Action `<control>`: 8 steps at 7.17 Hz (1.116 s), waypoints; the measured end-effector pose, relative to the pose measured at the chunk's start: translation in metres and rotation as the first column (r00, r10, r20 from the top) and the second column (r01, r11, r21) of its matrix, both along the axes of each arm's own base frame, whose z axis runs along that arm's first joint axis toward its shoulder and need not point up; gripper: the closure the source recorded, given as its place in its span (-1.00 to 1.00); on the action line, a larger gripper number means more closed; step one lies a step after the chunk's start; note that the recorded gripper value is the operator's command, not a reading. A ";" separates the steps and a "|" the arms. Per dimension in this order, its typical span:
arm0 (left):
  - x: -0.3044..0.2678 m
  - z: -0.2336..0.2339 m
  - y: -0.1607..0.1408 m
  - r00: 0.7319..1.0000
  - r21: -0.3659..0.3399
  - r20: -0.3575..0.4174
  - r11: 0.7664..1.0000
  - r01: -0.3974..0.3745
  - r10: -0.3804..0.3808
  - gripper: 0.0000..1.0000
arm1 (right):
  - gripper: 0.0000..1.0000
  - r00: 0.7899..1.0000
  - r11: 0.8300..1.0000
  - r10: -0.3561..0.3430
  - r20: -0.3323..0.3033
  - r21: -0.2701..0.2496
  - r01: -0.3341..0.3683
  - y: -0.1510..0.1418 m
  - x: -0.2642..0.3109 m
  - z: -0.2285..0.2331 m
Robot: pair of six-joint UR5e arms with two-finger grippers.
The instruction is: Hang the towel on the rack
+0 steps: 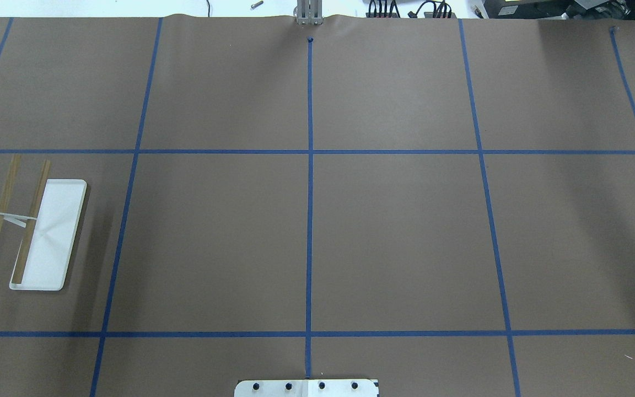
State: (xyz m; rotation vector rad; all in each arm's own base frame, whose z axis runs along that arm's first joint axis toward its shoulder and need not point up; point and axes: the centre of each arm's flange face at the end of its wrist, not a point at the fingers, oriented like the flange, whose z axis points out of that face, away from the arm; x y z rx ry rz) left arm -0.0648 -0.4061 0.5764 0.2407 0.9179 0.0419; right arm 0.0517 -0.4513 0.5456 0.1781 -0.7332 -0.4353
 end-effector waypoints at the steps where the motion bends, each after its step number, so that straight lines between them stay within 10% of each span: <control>1: 0.003 0.000 0.001 1.000 -0.013 -0.008 1.000 0.007 -0.007 -0.96 | -1.00 1.000 1.000 -0.001 0.003 -0.005 0.001 -0.005 0.000 0.010; 6: 0.012 0.011 -0.001 0.999 -0.078 -0.021 0.997 0.024 -0.026 -0.96 | -1.00 0.985 0.999 -0.001 0.170 -0.033 0.006 0.037 -0.010 0.022; 8: 0.012 0.017 0.000 0.999 -0.088 -0.021 0.996 0.023 -0.025 -0.96 | -1.00 0.992 0.999 -0.033 0.119 -0.019 0.036 0.048 -0.006 0.049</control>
